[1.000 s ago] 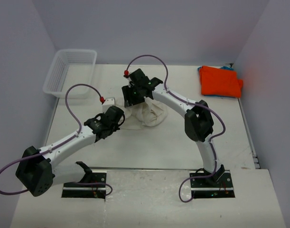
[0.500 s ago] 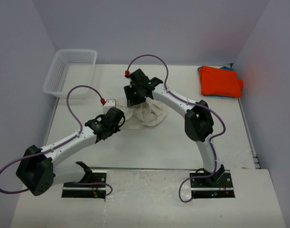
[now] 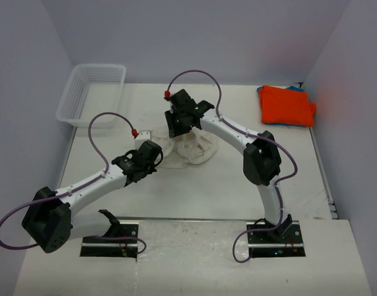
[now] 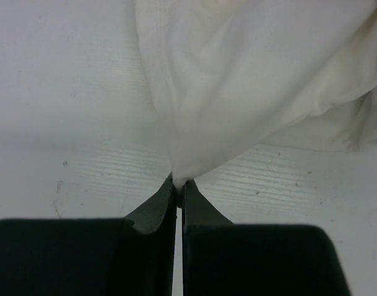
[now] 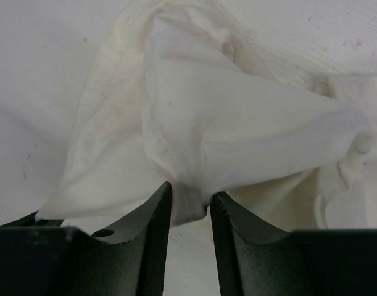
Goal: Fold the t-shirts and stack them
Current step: Flatten out the tshirt, then grap the side of the flattened tshirt furthest away from the robot with both arms
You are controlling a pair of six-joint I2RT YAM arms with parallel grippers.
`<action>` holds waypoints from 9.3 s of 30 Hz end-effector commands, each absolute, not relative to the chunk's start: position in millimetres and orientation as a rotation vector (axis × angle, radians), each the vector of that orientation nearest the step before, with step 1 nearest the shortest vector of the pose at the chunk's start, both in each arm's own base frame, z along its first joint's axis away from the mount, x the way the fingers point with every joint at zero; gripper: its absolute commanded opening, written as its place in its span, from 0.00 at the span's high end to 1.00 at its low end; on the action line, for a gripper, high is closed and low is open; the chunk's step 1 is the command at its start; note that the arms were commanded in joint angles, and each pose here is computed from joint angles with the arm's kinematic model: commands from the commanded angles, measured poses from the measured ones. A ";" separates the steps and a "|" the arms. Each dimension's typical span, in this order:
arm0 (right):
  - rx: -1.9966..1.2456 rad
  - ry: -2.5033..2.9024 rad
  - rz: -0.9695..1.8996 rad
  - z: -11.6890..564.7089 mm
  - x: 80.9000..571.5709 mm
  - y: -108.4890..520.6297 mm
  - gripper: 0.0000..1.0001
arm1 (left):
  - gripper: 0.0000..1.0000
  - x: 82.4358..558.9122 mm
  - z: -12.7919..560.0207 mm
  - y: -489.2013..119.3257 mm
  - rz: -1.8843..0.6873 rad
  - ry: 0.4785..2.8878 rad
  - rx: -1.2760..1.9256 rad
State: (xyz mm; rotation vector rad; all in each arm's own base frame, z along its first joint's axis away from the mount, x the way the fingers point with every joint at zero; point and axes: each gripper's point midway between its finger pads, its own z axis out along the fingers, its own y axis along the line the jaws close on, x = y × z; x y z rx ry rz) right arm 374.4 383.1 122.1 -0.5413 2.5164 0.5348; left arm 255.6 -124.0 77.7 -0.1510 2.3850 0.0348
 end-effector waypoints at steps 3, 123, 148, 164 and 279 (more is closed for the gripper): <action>-0.523 2.416 0.565 166.2 379.0 384.0 0.74 | 1.00 258.0 76.7 -125.2 0.024 2.371 -0.148; -0.080 1.316 -0.085 629.5 262.7 50.9 1.00 | 1.00 316.5 552.7 -24.0 -0.202 1.452 -0.054; -0.066 1.127 -0.141 709.7 208.4 63.8 1.00 | 1.00 264.4 644.6 -33.4 -0.268 1.245 -0.015; -0.135 1.099 0.012 690.5 204.9 99.1 1.00 | 1.00 247.3 631.1 -47.0 -0.330 1.258 0.040; -0.100 2.183 -0.066 219.1 436.2 98.2 1.00 | 1.00 523.7 107.7 5.3 0.098 2.220 -0.293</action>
